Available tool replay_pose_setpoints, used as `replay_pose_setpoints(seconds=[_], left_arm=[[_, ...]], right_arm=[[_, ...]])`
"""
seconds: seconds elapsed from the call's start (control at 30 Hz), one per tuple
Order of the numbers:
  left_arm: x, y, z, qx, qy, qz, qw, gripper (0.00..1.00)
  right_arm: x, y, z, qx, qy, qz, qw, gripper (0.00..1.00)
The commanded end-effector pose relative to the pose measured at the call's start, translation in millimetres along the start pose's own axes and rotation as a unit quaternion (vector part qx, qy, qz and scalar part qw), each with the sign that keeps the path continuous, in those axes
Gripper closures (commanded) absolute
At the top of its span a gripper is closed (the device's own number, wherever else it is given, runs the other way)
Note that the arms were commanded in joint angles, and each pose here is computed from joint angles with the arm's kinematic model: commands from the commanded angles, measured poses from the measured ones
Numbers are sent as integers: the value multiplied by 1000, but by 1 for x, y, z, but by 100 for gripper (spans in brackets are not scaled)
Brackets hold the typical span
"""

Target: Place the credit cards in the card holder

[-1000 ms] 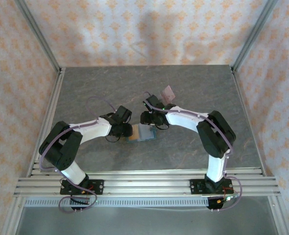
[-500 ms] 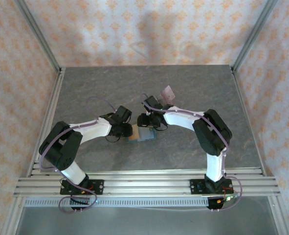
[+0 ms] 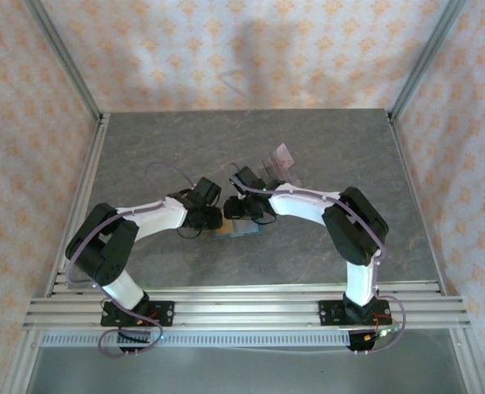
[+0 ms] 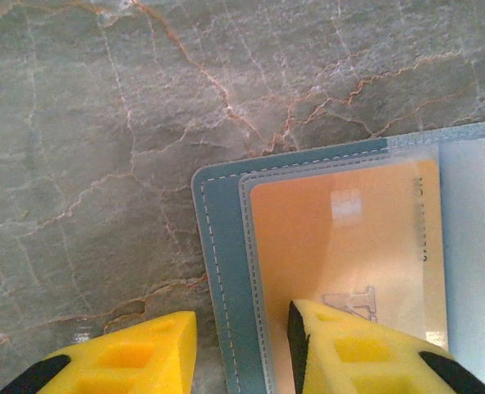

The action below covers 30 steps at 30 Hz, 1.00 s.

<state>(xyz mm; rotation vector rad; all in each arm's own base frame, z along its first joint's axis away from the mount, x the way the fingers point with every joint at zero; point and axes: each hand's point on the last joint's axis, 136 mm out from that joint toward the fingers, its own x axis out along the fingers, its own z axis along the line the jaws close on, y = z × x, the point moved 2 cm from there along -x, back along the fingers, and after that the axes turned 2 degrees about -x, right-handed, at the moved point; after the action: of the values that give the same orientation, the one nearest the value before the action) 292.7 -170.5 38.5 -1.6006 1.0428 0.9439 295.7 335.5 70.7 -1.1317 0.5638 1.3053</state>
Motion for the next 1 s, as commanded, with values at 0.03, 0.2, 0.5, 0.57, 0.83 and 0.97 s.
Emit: replay_pose_setpoints(seconds=[0.03,0.2,0.5,0.57,0.83,0.97], left_arm=[[5,14,10,1,-23,28,999,64],[1,12,15,-8,-23,25,999,64],[-7,10,20,-28,-9,21,999,61],[-9,10,21,-32,-5,21,999,61],[-27,4,35,-57,-5,-7,998,61],[-34,2,50,-68,-37,-22,997,64]], right_arm=[[-10,-15,29,4,-59,-28,998,52],[1,-18,41,29,-102,-28,994,51],[6,-20,44,55,-125,-37,990,45],[5,-20,40,59,-117,-42,991,45],[0,-21,34,63,-104,-46,992,44],[0,-21,34,64,-103,-45,992,44]])
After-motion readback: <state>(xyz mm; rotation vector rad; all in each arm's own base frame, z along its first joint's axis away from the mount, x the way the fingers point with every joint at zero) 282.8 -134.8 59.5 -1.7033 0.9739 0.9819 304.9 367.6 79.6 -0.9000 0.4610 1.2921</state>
